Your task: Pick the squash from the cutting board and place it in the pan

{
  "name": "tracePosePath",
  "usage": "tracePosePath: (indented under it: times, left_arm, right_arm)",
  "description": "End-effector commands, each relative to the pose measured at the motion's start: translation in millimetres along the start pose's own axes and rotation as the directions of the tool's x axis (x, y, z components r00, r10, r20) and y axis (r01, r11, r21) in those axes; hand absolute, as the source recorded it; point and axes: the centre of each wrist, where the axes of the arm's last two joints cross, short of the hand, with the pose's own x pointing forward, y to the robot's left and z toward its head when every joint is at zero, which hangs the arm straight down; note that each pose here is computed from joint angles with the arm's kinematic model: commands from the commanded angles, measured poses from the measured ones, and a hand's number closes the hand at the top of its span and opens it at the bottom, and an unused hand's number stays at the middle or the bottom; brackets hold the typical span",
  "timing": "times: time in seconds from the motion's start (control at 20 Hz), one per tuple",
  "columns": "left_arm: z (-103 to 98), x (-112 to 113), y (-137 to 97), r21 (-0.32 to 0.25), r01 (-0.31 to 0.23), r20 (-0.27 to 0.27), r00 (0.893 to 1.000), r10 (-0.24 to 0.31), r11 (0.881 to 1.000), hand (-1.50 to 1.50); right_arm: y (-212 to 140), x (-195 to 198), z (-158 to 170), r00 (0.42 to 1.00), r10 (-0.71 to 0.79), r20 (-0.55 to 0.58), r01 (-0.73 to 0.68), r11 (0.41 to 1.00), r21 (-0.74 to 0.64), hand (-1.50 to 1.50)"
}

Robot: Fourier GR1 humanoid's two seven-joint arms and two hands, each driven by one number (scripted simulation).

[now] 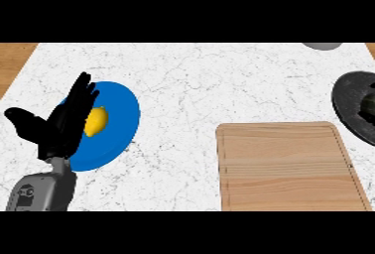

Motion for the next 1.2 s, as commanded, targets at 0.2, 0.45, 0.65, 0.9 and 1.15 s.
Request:
tracePosePath:
  times: [0.2, 0.45, 0.65, 0.9, 1.15]
  left_arm:
    - [-5, 7, -3, 0.005, -0.006, -0.009, 1.000, 0.006, 1.000, 0.00]
    - [-4, 1, -8, 0.009, -0.018, -0.006, 1.000, 0.018, 1.000, 0.00]
    - [-2, 1, -6, -0.005, 0.004, 0.001, 1.000, -0.004, 1.000, 0.00]
    - [2, -3, 13, 0.023, 0.002, -0.003, 1.000, -0.002, 1.000, 0.00]
    - [2, -9, 12, 0.031, -0.004, -0.013, 1.000, 0.004, 0.999, 0.00]
  right_arm:
    - [12, -15, 13, 0.992, -0.116, -0.042, 0.120, 0.988, 0.096, -1.50]
    - [-9, -27, 19, 0.930, -0.366, 0.026, 0.367, 0.929, -0.046, -1.50]
    - [-37, -45, 35, 0.850, -0.527, 0.017, 0.526, 0.847, -0.079, -1.50]
    - [-76, -72, 68, 0.752, -0.658, 0.021, 0.657, 0.747, -0.100, -1.50]
    - [-88, -91, 99, 0.648, -0.757, 0.083, 0.762, 0.645, -0.061, -1.50]
